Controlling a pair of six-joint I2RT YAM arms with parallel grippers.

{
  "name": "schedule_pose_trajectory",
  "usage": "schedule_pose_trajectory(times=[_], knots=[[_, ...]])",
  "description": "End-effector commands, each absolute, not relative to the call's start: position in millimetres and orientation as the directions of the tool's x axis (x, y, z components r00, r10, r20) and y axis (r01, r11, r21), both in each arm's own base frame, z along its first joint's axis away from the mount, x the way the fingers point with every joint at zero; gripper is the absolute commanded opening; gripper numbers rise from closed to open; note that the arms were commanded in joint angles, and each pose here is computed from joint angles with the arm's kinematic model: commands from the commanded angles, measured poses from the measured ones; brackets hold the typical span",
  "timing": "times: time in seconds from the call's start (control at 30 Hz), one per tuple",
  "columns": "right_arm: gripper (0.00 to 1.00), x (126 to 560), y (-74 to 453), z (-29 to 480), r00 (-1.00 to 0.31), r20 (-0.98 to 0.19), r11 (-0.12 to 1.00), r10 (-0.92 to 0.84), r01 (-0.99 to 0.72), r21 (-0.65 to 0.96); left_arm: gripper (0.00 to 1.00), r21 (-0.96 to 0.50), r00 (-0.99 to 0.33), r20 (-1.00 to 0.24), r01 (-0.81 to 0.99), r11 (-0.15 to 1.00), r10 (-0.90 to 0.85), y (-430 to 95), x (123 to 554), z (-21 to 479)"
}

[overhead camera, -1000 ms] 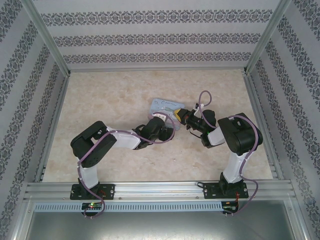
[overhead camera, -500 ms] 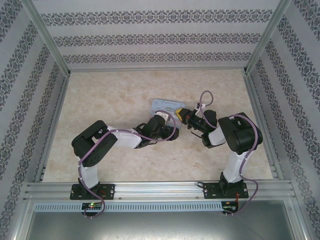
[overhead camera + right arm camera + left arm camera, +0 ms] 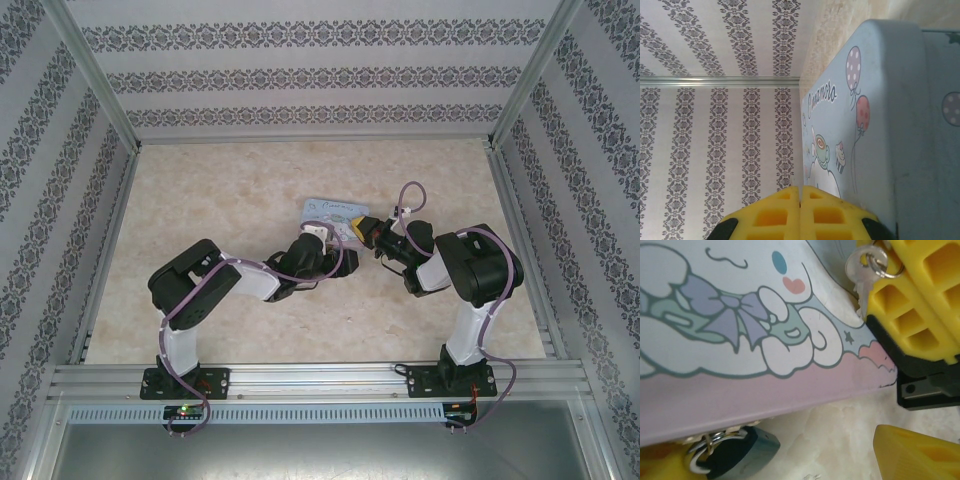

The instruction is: Unlock the padlock with the key

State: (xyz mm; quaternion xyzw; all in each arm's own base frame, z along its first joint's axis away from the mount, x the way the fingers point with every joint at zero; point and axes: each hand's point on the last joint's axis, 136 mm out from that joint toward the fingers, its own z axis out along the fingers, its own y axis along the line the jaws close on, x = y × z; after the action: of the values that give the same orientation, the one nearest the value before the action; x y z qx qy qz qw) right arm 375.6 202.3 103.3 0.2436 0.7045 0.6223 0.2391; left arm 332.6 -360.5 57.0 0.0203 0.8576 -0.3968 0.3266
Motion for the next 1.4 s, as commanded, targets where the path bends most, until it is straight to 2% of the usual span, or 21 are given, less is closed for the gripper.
schedule_pose_trajectory(times=[0.0,0.13,0.57,0.67,0.9,1.03,1.27,1.37], knots=[[0.00,361,199,56,-0.777,0.046,0.166,0.627,0.191,0.967,0.79,-0.769,-0.768,-0.549,0.310,0.559,-0.329,-373,337,86],[0.00,362,199,56,-0.777,0.046,0.165,0.628,0.191,0.968,0.78,-0.797,-0.763,-0.524,0.283,0.533,-0.378,-370,338,88],[0.00,362,199,55,-0.777,0.047,0.164,0.627,0.192,0.968,0.67,-0.781,-0.743,-0.513,0.196,0.593,-0.429,-346,337,70],[0.00,361,198,55,-0.777,0.047,0.164,0.628,0.192,0.968,0.62,-0.780,-0.743,-0.509,0.183,0.599,-0.435,-343,336,65],[0.00,362,197,53,-0.775,0.048,0.166,0.631,0.195,0.967,0.40,-0.776,-0.743,-0.507,0.173,0.607,-0.436,-342,337,61],[0.00,361,197,52,-0.774,0.050,0.166,0.631,0.198,0.966,0.32,-0.774,-0.747,-0.503,0.164,0.612,-0.436,-341,337,56],[0.00,361,196,51,-0.772,0.052,0.165,0.634,0.201,0.966,0.29,-0.770,-0.748,-0.498,0.149,0.620,-0.439,-340,340,51],[0.00,361,196,51,-0.774,0.052,0.166,0.631,0.200,0.966,0.32,-0.771,-0.746,-0.494,0.139,0.622,-0.445,-340,341,49]])
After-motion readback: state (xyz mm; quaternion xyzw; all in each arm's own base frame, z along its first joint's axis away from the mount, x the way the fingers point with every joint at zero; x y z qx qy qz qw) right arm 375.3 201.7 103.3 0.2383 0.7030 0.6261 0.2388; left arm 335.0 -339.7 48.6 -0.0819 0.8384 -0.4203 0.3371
